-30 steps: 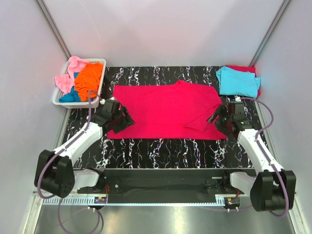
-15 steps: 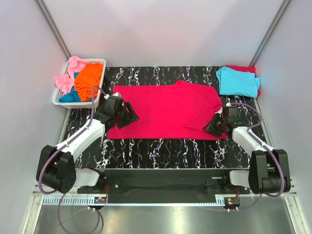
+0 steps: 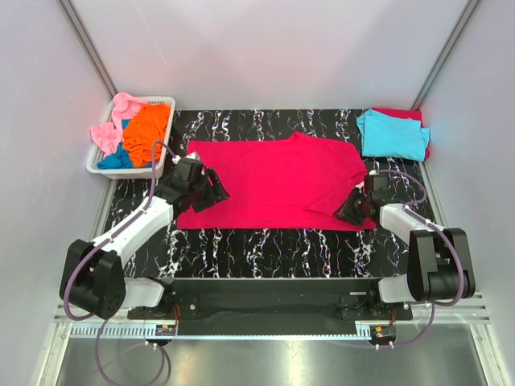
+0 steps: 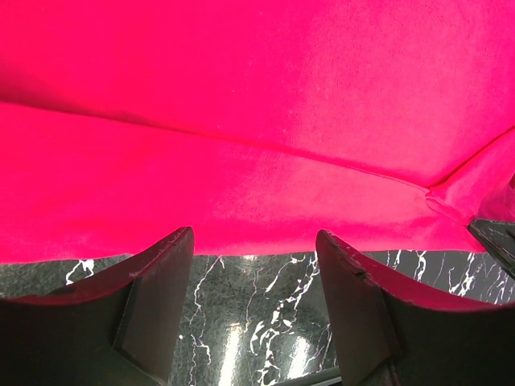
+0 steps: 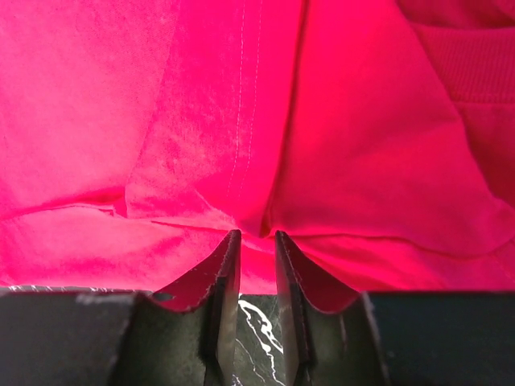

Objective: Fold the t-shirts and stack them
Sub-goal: Fold the tshirt

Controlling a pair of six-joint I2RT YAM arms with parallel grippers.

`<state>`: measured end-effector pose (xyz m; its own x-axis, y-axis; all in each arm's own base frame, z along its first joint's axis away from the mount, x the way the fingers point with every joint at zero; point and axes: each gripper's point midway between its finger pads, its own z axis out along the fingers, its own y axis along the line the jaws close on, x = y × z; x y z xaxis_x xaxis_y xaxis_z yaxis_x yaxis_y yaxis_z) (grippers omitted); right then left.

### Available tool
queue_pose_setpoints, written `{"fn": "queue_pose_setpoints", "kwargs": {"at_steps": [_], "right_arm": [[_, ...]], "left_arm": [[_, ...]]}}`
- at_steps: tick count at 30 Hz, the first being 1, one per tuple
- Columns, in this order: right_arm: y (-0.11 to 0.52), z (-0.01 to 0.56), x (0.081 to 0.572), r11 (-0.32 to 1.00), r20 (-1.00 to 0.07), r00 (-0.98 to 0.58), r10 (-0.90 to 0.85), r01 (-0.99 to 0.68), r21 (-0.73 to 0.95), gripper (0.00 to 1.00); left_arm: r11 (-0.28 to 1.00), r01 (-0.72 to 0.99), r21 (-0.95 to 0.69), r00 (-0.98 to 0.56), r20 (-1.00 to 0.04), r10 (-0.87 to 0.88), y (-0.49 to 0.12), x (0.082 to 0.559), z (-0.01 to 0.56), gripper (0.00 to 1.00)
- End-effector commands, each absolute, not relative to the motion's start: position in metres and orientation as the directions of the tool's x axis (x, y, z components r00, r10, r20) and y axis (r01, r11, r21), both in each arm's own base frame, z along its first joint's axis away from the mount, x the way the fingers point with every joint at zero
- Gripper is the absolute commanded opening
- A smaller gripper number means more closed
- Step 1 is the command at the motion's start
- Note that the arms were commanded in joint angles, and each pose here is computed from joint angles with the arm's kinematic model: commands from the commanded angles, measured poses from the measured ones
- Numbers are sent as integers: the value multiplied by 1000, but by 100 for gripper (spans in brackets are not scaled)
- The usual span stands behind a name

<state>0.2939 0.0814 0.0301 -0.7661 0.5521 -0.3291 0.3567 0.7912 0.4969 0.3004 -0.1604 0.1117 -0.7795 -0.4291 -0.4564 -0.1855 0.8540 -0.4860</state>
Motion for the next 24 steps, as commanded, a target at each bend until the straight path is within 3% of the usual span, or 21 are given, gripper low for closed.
{"fn": "queue_pose_setpoints", "kwargs": {"at_steps": [1,4,10,24], "right_arm": [[83,43,316,806,-393,-752,528,300,510,30],[81,42,321,812,-405,-750,523,294,504,26],[82,41,330,817,-409,-754,514,287,500,0],[105,100,360,780,-479,-732,485,115,615,0]], "left_arm": [[859,-163,-486,-756,-497,-425,-158,306,121,67],[862,-163,-479,-757,-499,-421,-157,306,120,67],[867,-168,-469,-759,-500,-417,-155,305,119,67],[870,-172,-462,-760,-500,-415,-155,307,119,67]]}}
